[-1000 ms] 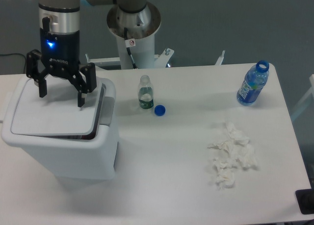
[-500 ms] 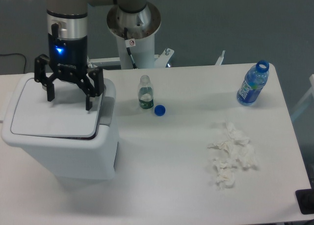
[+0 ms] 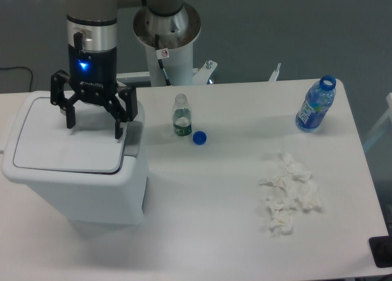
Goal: Close the trash can
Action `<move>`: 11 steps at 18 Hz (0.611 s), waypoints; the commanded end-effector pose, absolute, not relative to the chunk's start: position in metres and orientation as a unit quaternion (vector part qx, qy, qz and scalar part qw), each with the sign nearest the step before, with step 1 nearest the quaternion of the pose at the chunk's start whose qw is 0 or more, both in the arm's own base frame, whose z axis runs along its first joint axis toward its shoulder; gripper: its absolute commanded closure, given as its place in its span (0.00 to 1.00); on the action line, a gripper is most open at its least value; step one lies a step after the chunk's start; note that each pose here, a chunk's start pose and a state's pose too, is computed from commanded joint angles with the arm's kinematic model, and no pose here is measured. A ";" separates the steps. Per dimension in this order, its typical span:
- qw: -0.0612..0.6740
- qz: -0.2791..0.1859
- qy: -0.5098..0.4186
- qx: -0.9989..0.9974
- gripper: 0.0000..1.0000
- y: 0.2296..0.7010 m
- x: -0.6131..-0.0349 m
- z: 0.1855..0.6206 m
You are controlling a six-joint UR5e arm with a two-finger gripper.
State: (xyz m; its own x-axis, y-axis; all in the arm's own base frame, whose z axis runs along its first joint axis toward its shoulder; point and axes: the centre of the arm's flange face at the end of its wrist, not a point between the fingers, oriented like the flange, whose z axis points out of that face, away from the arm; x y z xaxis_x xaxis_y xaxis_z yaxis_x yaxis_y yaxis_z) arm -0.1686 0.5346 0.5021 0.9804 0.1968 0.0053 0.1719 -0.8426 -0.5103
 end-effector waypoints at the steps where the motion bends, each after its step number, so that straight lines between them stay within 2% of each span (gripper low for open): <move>1: 0.264 0.023 -0.097 -0.959 0.00 0.535 -0.169 0.502; 11: 0.259 0.022 -0.097 -0.961 0.00 0.537 -0.172 0.496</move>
